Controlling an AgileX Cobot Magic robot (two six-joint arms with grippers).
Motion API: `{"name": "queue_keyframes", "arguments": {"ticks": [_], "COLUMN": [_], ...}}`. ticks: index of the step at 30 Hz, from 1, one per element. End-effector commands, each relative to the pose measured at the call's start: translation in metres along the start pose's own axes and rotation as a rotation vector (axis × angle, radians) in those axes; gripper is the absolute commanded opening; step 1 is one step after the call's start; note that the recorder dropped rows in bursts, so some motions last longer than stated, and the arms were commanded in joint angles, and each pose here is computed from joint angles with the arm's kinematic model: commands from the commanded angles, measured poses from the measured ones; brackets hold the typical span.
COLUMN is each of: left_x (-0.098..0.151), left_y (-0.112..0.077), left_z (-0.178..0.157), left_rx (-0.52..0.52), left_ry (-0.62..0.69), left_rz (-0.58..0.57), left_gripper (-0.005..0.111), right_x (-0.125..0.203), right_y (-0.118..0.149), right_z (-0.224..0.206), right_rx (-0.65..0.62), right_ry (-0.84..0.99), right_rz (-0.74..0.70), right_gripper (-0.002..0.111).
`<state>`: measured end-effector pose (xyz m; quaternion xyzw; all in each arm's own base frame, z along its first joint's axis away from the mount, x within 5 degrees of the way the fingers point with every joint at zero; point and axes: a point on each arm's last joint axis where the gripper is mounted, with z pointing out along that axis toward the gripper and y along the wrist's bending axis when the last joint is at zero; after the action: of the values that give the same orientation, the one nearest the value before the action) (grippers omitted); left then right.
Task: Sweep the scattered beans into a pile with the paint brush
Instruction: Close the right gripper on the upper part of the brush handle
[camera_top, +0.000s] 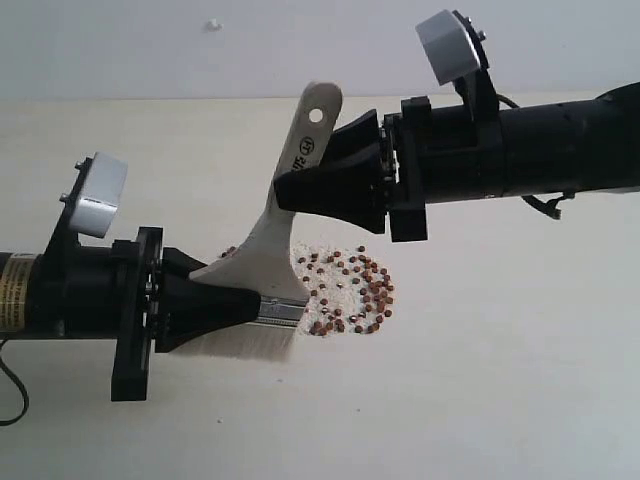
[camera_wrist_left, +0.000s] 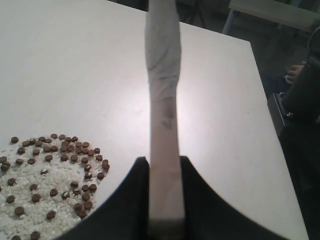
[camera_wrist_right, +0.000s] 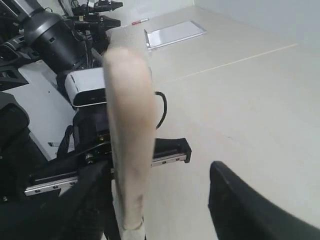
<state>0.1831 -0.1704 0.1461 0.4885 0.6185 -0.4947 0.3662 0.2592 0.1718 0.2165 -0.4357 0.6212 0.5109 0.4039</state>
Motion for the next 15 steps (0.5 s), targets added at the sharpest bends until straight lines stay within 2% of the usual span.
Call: {"name": "queue_keyframes", "arguments": {"ticks": [1,7,15], "left_x": [-0.005,-0.011,-0.010], "left_y": [0.002,0.006,0.005], "left_z": [0.002,0.003,0.003], "left_rx": [0.005,0.021,0.032], "left_ry": [-0.026,-0.024,-0.015], "left_rz": [-0.004,-0.005,-0.004], "left_gripper": [0.000,0.000,0.000], "right_x": [-0.012,-0.012,-0.017], "right_y": [0.006,0.015,0.014], "right_z": [-0.002,0.009,0.009], "right_rx": [-0.010,-0.053,-0.053], "right_ry": [-0.028,-0.018,-0.026], "right_rz": [-0.044,-0.055,-0.073], "right_gripper": [0.054,0.054,0.054]}}
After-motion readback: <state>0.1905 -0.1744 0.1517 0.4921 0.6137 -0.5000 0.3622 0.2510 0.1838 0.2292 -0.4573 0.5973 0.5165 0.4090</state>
